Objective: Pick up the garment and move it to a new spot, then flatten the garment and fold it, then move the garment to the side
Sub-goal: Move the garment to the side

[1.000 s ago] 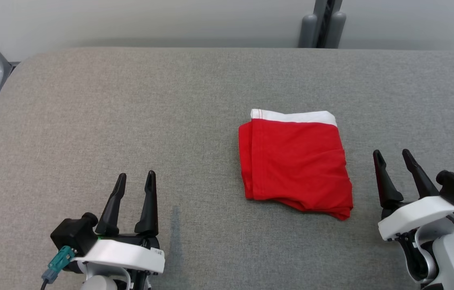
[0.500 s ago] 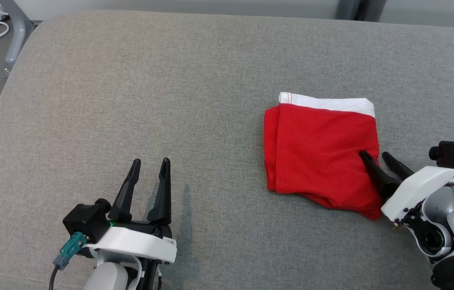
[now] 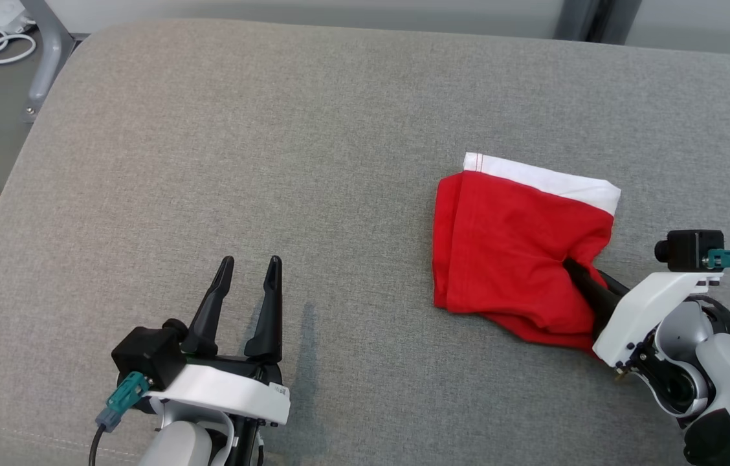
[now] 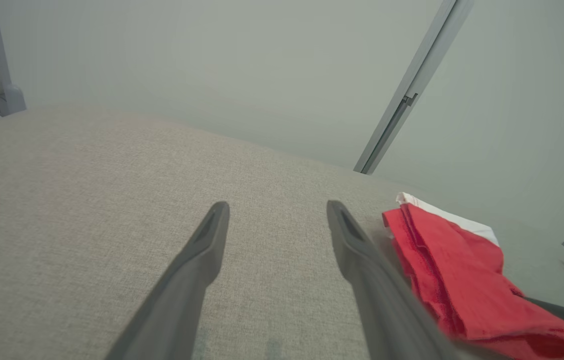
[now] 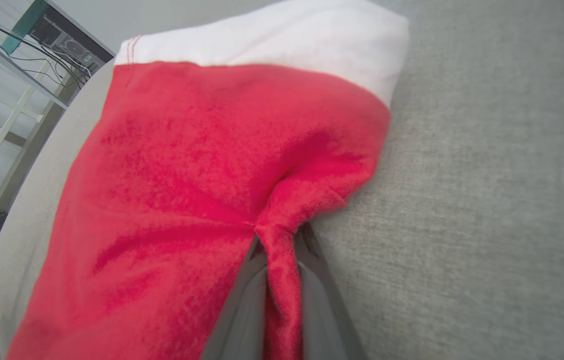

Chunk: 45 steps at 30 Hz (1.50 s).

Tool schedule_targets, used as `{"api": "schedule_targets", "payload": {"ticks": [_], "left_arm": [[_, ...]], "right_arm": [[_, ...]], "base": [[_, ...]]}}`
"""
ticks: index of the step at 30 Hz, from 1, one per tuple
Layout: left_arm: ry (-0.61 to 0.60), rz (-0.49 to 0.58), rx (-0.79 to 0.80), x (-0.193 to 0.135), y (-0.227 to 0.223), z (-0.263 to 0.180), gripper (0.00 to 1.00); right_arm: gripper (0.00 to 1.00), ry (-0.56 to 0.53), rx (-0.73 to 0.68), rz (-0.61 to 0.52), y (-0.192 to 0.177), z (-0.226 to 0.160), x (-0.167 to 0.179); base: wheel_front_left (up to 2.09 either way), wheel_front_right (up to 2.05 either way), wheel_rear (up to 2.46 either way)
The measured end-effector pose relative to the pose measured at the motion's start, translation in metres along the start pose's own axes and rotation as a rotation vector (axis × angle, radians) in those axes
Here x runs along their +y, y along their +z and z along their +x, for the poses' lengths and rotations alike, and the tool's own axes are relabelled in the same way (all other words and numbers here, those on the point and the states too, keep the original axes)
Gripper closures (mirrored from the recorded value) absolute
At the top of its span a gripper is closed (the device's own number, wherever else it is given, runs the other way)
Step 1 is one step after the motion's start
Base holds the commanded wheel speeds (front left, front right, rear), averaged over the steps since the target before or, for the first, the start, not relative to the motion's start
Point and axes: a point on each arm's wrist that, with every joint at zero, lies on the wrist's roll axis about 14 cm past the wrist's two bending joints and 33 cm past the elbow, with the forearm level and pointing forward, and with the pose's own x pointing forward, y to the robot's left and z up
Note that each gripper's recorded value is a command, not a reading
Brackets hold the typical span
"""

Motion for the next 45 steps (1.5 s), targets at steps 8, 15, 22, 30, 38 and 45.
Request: {"api": "schedule_targets", "payload": {"ticks": [8, 15, 22, 30, 38, 45], "left_arm": [[-0.045, 0.020, 0.013, -0.012, -0.005, 0.000, 0.00], [-0.165, 0.035, 0.027, -0.048, -0.014, 0.017, 0.00], [-0.342, 0.045, 0.058, -0.103, -0.033, 0.047, 0.00], [-0.449, 0.011, 0.121, -0.140, -0.069, 0.080, 0.00], [-0.482, -0.016, 0.195, -0.146, -0.109, 0.098, 0.00], [-0.458, -0.009, 0.195, -0.134, -0.112, 0.104, 0.00]], "right_arm": [[1.00, -0.039, -0.024, -0.176, 0.010, -0.016, -0.015], [1.00, -0.146, -0.029, -0.423, 0.043, -0.052, -0.058], [1.00, -0.272, -0.001, -0.611, 0.082, -0.099, -0.115], [1.00, -0.491, 0.015, -0.726, 0.127, -0.170, -0.195], [1.00, -0.727, 0.178, -0.769, 0.125, -0.238, -0.274], [1.00, -0.814, 0.287, -0.788, 0.118, -0.249, -0.312]], "base": [[0.00, 0.00, 0.00], [0.00, 0.00, 0.00], [0.00, 0.00, 0.00], [0.00, 0.00, 0.00], [0.00, 0.00, 0.00], [0.00, 0.00, 0.00]]}}
